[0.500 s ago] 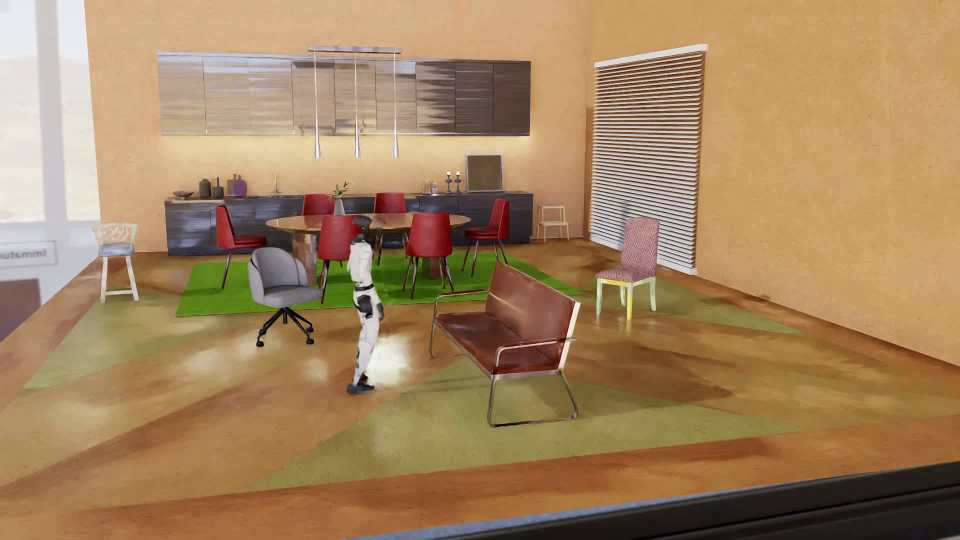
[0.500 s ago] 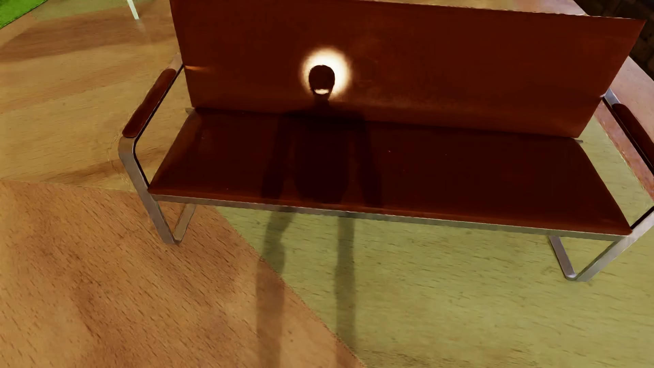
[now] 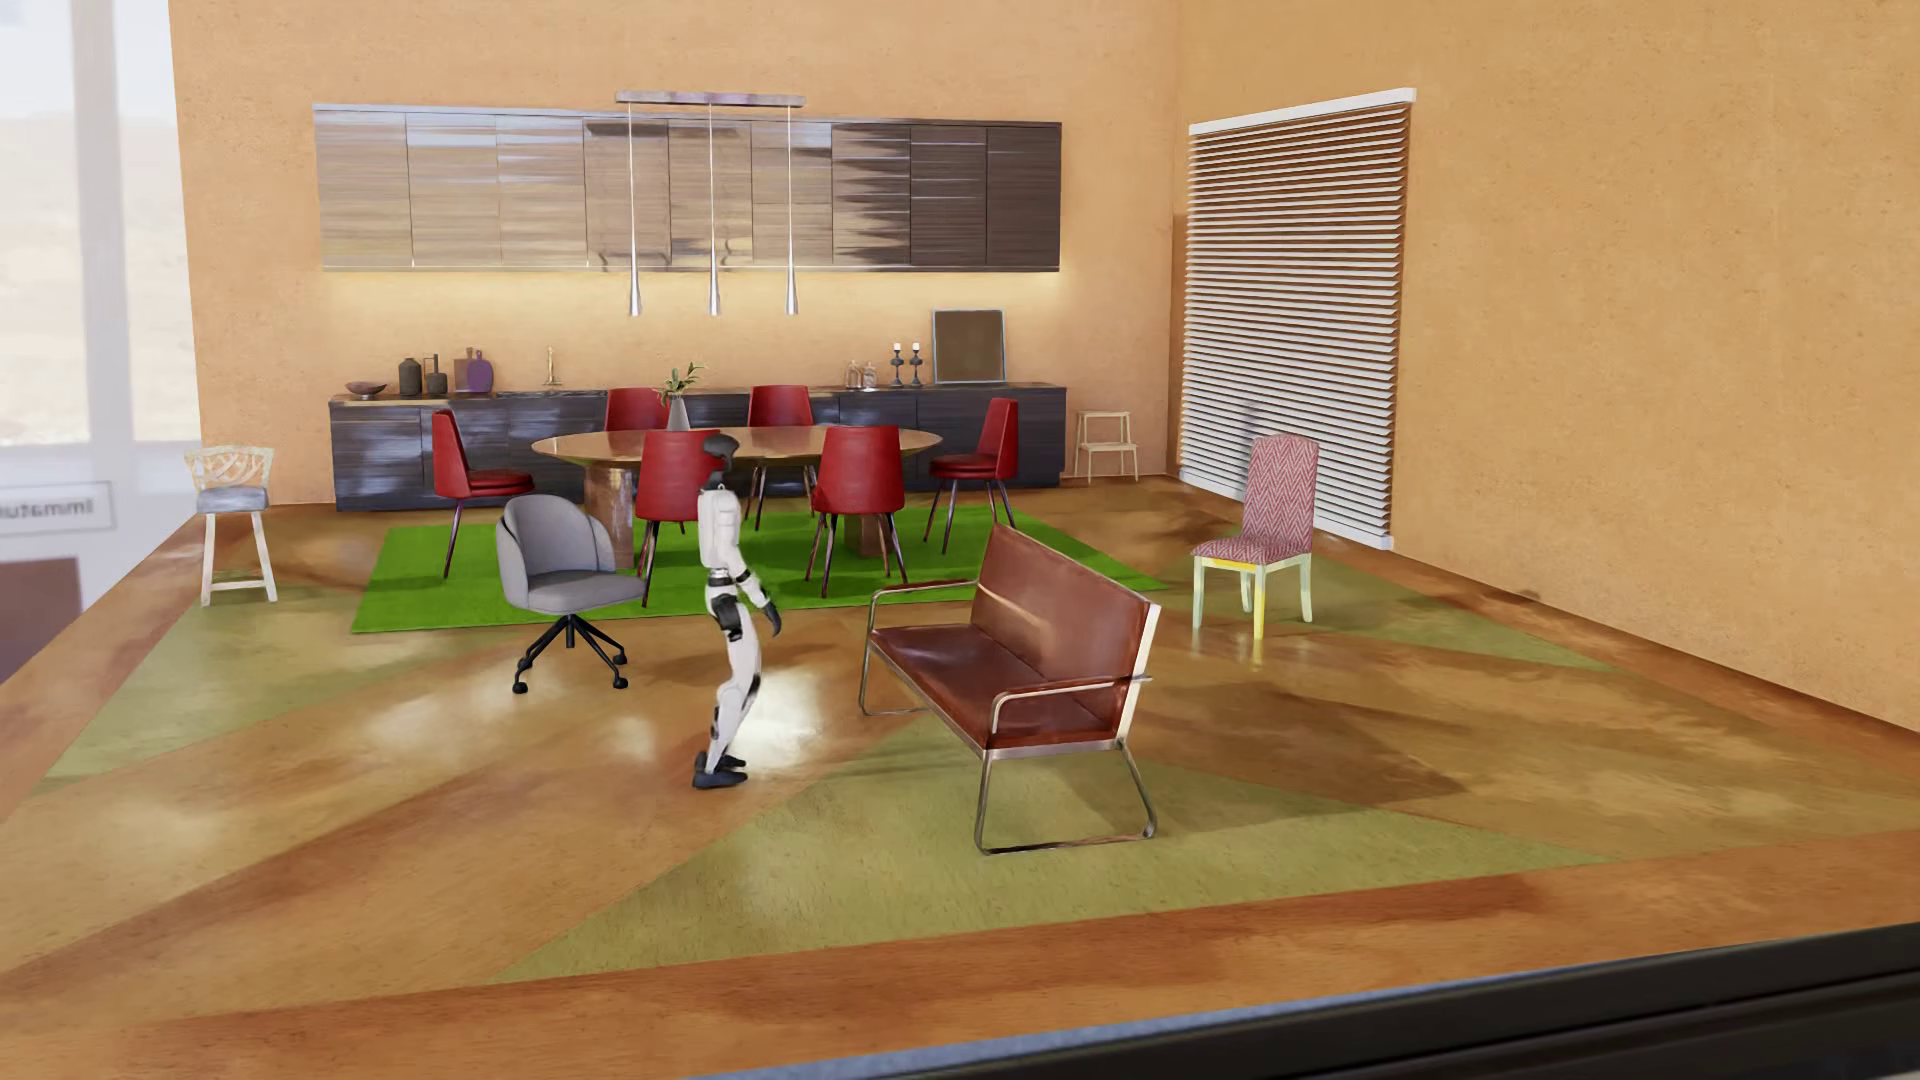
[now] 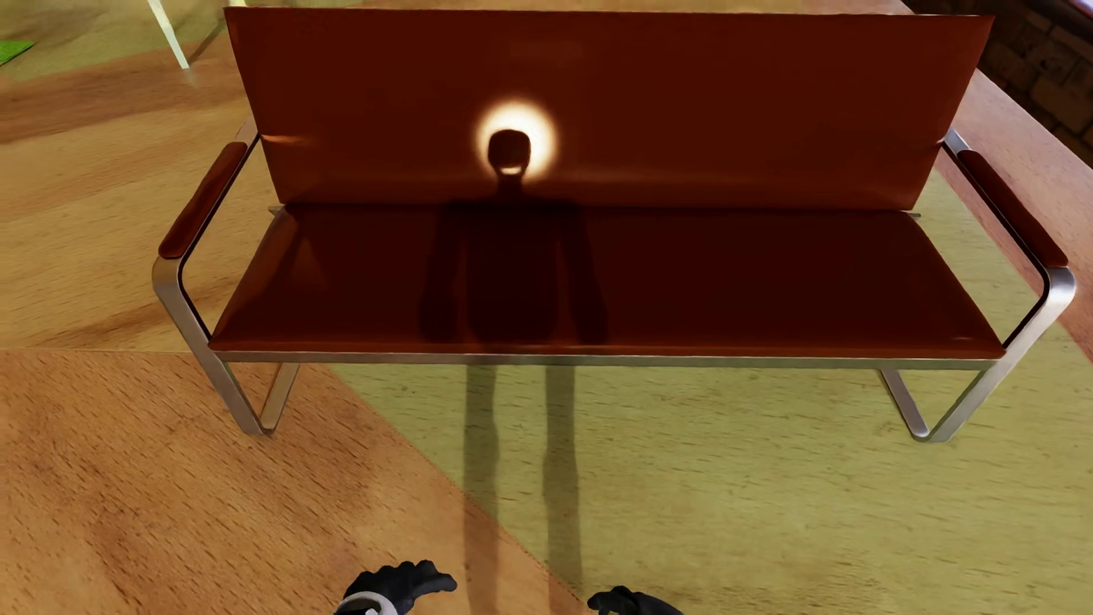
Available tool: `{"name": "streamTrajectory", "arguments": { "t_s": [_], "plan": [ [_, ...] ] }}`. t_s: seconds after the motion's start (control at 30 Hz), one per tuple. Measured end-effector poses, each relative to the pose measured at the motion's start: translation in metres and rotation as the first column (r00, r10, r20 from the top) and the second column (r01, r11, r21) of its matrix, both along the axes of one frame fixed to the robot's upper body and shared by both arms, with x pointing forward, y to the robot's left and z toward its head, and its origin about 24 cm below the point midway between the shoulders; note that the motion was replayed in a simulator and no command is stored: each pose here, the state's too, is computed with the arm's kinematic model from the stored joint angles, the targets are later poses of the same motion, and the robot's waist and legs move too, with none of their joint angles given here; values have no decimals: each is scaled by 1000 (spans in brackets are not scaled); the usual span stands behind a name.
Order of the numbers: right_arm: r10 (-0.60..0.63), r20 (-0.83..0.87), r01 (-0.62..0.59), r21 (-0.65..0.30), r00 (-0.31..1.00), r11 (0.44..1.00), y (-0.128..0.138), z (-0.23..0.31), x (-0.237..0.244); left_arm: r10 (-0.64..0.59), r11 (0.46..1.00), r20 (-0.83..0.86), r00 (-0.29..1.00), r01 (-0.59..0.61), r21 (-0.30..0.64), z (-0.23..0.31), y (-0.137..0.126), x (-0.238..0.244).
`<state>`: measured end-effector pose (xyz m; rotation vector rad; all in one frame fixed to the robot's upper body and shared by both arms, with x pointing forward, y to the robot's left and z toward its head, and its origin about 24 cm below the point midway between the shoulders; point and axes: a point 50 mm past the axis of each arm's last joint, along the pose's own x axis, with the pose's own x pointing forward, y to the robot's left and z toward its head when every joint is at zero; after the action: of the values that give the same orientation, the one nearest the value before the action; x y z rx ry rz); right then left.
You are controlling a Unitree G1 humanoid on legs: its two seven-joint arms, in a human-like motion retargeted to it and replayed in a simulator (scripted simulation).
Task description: Move towards the bench
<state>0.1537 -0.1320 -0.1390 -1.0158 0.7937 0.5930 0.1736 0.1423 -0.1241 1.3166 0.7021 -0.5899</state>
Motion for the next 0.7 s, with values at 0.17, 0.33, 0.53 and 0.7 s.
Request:
{"name": "streamTrajectory", "arguments": {
  "t_s": [0.17, 0.33, 0.53, 0.7],
  "plan": [
    [-108, -46, 106, -52, 993, 993, -17, -11, -28, 213, 975, 4, 977, -213, -70, -1, 17, -7],
    [0, -138, -26, -185, 990, 982, -43, -19, -45, 269, 963, -145, 952, -264, 52, -20, 44, -43],
    [-67, -92, 46, -220, 994, 975, -64, -15, -40, 203, 979, -272, 940, -186, 87, -32, 35, -66],
    [109, 251, -15, -349, 962, 937, -45, 6, 0, 175, 983, -169, 970, -181, -24, -23, 12, -51]
  ]
}}
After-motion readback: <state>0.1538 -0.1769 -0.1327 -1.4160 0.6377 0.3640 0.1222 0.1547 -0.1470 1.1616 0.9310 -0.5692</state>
